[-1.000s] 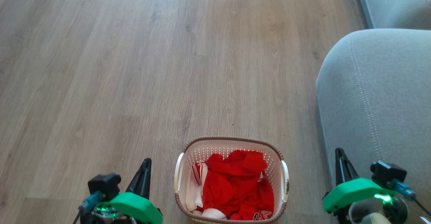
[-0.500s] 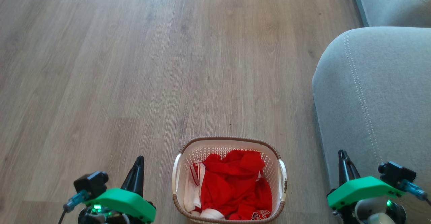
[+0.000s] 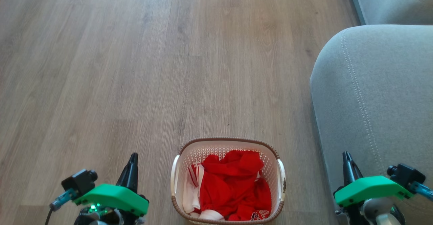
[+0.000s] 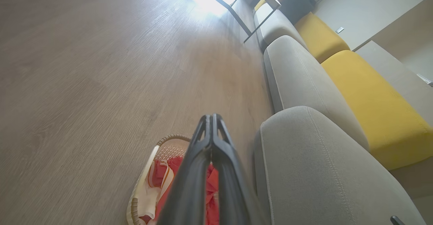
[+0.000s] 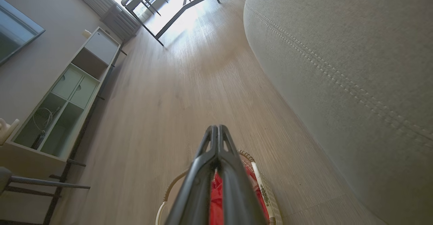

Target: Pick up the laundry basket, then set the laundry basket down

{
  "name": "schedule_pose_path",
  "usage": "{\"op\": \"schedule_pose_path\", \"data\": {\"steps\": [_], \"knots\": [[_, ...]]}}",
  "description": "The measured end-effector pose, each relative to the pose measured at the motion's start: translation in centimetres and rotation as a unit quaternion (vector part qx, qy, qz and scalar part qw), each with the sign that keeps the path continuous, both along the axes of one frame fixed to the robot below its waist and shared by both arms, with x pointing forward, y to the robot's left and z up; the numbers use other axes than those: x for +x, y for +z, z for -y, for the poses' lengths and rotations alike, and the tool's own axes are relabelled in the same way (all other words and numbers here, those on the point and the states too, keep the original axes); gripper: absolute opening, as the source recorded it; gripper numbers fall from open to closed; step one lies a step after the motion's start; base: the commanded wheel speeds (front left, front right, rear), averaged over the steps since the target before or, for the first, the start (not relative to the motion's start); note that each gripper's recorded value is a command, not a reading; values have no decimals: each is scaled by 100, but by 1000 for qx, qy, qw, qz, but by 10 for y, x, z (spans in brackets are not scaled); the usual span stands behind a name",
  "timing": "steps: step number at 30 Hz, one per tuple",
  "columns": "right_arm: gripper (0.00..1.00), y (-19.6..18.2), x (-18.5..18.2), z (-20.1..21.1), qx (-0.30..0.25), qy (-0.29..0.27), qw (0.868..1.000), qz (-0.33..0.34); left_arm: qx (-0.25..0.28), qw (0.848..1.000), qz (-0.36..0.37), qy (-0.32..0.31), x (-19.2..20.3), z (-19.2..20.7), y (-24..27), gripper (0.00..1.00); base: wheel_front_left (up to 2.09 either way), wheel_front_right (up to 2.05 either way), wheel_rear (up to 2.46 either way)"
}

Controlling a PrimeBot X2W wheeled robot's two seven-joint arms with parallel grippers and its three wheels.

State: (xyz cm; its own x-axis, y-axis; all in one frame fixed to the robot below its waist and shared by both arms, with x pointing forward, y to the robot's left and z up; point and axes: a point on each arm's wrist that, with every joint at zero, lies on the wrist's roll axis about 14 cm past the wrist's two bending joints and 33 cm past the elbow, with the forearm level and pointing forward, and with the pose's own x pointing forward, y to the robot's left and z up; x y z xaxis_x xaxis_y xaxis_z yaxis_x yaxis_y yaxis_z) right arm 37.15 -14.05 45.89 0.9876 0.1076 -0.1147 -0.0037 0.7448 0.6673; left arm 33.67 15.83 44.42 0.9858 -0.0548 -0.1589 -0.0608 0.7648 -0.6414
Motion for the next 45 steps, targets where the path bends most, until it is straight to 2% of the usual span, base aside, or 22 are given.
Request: {"op": "schedule_pose_path", "data": {"steps": [20, 45], "knots": [[0, 3, 2, 17, 102, -37, 994, -14, -104, 994, -15, 33, 6, -11, 0, 0, 0, 0, 0], [0, 2, 0, 35, 224, -71, 972, -29, -230, 972, -15, 55, 18, -19, 9, 0, 0, 0, 0]]}}
